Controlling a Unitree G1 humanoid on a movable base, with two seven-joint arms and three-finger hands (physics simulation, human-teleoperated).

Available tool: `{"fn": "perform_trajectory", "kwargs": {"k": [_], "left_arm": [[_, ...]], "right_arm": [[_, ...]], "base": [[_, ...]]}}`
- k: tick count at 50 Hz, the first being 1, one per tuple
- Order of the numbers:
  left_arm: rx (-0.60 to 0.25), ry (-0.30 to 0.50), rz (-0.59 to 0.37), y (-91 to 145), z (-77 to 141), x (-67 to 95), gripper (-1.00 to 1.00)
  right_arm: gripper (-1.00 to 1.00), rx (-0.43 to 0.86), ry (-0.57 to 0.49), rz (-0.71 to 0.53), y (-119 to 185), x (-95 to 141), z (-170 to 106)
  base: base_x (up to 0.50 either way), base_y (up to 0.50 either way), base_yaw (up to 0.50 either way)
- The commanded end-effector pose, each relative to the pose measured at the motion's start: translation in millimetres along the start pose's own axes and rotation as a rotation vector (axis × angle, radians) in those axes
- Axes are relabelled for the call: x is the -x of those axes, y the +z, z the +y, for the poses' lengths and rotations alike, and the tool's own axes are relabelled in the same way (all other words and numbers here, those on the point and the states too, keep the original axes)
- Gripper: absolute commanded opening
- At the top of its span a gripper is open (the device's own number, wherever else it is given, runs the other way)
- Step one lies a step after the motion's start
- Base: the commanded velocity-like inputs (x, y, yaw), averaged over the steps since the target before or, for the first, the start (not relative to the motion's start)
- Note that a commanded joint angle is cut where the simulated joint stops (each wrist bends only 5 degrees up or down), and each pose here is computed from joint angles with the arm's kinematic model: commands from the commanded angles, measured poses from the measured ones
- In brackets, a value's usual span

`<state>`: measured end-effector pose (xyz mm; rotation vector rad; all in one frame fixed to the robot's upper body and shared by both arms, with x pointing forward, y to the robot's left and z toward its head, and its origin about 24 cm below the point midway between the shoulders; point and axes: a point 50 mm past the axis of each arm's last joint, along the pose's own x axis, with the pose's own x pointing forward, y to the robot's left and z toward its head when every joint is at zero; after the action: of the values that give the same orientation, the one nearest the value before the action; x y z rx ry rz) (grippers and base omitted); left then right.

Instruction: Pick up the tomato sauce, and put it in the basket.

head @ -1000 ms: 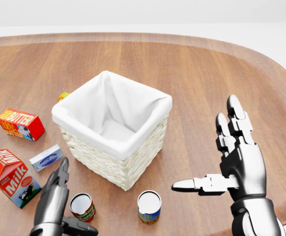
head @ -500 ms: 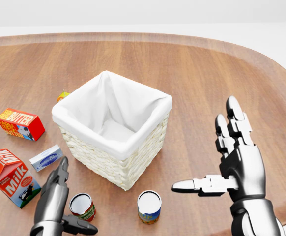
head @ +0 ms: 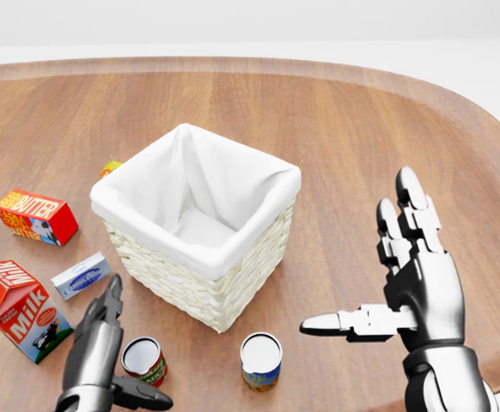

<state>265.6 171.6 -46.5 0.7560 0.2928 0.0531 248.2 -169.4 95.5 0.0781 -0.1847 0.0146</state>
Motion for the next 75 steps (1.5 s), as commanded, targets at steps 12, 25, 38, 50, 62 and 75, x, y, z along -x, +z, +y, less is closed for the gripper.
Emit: {"fn": "perform_trajectory", "kwargs": {"k": [12,25,38,50,62,75], "left_arm": [[-0.006,-0.005,0.007,0.0,-3.0,-1.2,0.99],[-0.023,-0.005,0.035,-4.8,-5.5,-3.2,0.99],[-0.026,-0.008,0.034,-4.9,-7.2,-2.2,0.99],[-0.031,-0.013,0.043,-6.1,-9.2,-2.6,0.98],[-0.039,-0.009,0.064,-8.8,-8.9,-5.5,0.99],[-0.037,-0.011,0.063,-7.6,-9.4,-6.4,0.99]], "right_arm": [[1.0,-0.001,0.0,0.0,0.0,0.3,0.3],[1.0,-0.001,0.001,0.01,-2.3,0.2,0.2],[1.0,-0.002,0.0,0.013,-3.1,0.2,0.2],[1.0,-0.001,0.0,0.004,-1.1,0.1,0.7],[1.0,-0.002,-0.001,0.003,-0.8,-0.1,0.4],[1.0,-0.001,-0.001,0.013,-3.3,-1.2,0.4]], "base": [[0.0,0.0,0.0],[0.0,0.0,0.0],[0.0,0.0,0.0],[0.0,0.0,0.0],[0.0,0.0,0.0],[0.0,0.0,0.0]]}}
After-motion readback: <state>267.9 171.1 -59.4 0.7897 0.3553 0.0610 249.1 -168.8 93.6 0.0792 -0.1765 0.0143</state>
